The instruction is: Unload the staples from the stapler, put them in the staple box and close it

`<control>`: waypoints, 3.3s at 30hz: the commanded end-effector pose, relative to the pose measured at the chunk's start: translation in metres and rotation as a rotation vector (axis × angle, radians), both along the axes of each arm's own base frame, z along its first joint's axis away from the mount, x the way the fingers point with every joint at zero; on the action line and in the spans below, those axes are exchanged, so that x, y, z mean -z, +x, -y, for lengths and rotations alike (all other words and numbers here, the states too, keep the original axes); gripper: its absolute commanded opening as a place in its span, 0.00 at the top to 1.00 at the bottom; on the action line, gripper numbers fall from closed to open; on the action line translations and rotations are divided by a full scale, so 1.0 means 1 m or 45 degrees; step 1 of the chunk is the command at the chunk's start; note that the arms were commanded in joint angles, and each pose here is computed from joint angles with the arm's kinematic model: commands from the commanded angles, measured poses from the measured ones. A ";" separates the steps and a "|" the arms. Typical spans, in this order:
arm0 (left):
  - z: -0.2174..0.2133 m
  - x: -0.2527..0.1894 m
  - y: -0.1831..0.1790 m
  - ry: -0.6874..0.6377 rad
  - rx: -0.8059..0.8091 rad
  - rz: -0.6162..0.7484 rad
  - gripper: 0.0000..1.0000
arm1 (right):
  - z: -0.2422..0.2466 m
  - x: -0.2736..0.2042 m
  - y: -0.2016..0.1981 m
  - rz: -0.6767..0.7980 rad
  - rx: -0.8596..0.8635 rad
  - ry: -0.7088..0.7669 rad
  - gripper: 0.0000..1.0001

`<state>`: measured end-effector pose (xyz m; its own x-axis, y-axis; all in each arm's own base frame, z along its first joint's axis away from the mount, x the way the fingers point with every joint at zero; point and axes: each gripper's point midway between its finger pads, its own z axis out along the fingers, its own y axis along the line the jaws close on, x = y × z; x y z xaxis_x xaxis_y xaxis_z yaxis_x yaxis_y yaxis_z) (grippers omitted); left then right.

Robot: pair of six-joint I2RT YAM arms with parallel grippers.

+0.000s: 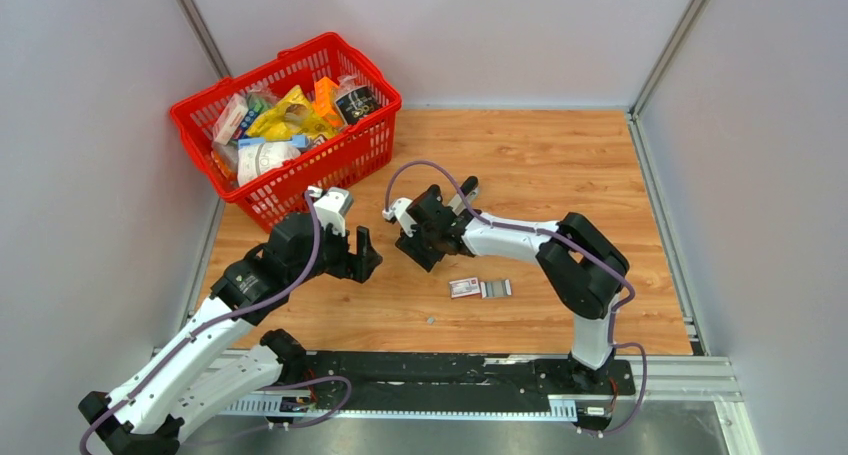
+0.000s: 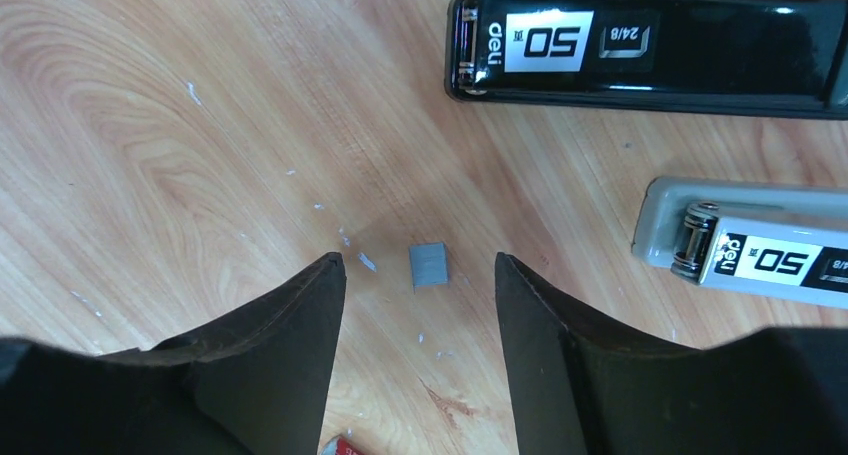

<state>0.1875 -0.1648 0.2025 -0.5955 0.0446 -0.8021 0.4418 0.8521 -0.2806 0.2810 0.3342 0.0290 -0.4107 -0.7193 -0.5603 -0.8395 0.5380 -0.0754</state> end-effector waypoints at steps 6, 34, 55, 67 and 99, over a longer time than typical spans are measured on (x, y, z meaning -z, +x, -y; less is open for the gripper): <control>-0.002 -0.009 0.003 0.000 -0.001 0.049 0.12 | 0.004 0.010 0.005 0.027 0.003 -0.031 0.46; -0.004 -0.008 0.001 0.005 -0.004 0.041 0.12 | 0.008 0.017 -0.005 -0.097 0.059 0.015 0.85; 0.003 -0.010 -0.004 -0.048 0.040 0.037 0.12 | 0.081 -0.051 -0.037 0.004 0.457 0.067 0.90; 0.006 -0.011 -0.008 -0.084 0.060 0.043 0.12 | 0.154 -0.050 -0.066 0.036 0.903 0.055 0.90; 0.006 -0.007 -0.010 -0.080 0.070 0.029 0.12 | 0.156 -0.004 -0.077 -0.075 1.092 0.079 0.89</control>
